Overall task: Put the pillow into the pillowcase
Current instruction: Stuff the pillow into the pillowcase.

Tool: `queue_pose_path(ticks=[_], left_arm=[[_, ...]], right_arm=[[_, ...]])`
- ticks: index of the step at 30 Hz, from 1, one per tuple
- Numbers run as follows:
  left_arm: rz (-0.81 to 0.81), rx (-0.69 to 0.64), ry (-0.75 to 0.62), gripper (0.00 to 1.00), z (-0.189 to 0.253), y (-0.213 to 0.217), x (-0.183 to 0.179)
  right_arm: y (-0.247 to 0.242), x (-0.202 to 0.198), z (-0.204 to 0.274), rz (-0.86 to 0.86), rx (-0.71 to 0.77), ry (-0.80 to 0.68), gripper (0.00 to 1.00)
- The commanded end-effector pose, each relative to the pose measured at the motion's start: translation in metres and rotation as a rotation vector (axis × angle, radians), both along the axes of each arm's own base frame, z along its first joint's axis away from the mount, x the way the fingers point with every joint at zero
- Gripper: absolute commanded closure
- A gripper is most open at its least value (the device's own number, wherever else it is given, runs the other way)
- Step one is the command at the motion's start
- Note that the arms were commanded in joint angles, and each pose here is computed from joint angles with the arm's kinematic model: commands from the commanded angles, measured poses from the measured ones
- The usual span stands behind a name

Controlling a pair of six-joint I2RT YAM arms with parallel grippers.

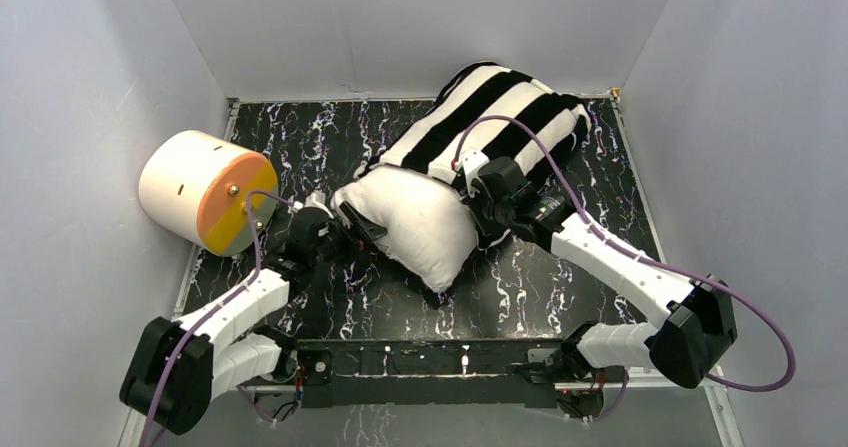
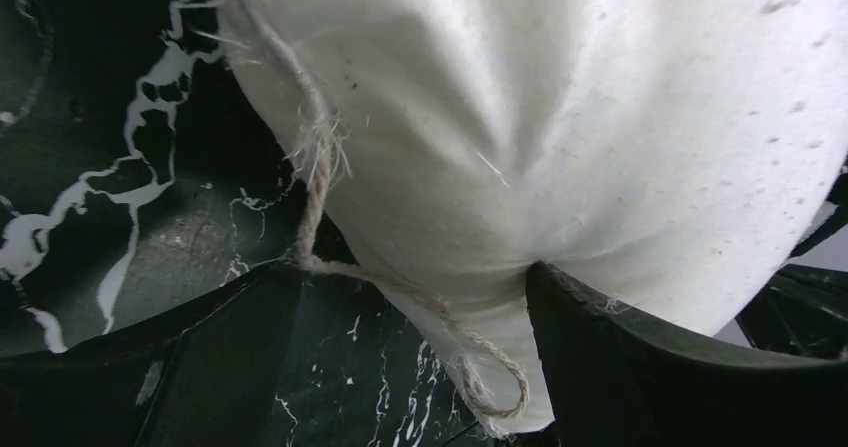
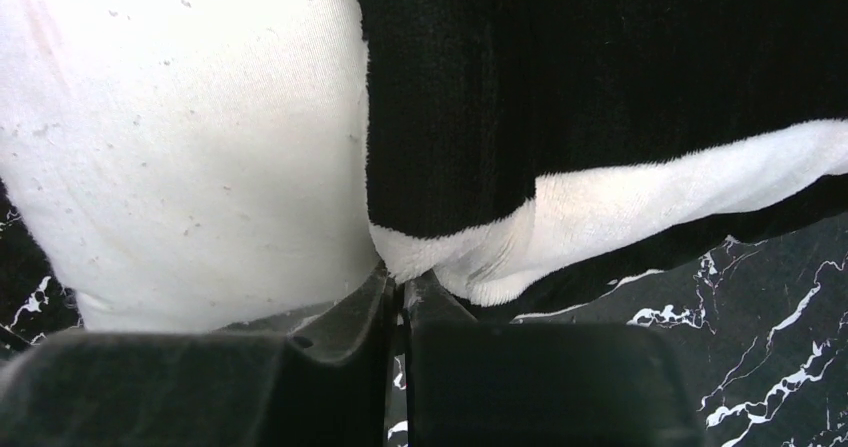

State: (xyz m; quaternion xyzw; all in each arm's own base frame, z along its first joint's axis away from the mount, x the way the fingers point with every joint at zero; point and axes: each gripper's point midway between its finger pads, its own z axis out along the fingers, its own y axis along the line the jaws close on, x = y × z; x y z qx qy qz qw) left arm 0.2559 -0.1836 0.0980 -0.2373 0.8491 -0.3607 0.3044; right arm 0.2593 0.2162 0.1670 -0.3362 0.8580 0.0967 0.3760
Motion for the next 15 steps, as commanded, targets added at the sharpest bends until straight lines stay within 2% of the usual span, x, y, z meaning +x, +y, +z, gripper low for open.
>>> queue_pose_path(ticks=[1, 3, 5, 7, 8, 9, 12, 14, 15], left_arm=[[-0.056, -0.134, -0.082, 0.18, 0.018, -0.031, 0.009], [-0.04, -0.143, -0.084, 0.18, 0.012, -0.036, 0.015], [-0.026, -0.162, -0.096, 0.22, 0.01, -0.041, 0.024], [-0.024, -0.173, -0.117, 0.37, 0.011, -0.048, 0.035], [-0.025, -0.173, -0.126, 0.49, 0.013, -0.052, 0.04], [-0.023, -0.171, -0.135, 0.59, 0.014, -0.055, 0.046], [0.009, -0.164, -0.141, 0.82, 0.013, -0.06, 0.058], [0.033, -0.164, -0.133, 0.86, 0.008, -0.062, 0.062], [0.042, -0.16, -0.126, 0.88, 0.005, -0.063, 0.063]], right_arm=[[0.015, 0.017, 0.028, 0.017, 0.06, -0.081, 0.93], [0.017, 0.017, 0.028, 0.019, 0.061, -0.079, 1.0], [0.023, 0.015, 0.032, 0.047, 0.083, -0.073, 1.0], [0.035, 0.006, 0.039, 0.105, 0.118, -0.051, 1.0], [0.044, -0.002, 0.044, 0.15, 0.136, -0.043, 1.0], [0.057, -0.015, 0.051, 0.226, 0.165, -0.037, 1.0], [0.094, -0.067, 0.067, 0.512, 0.243, -0.016, 1.0], [0.104, -0.098, 0.06, 0.66, 0.279, 0.056, 1.0], [0.102, -0.107, 0.048, 0.68, 0.268, 0.096, 1.0]])
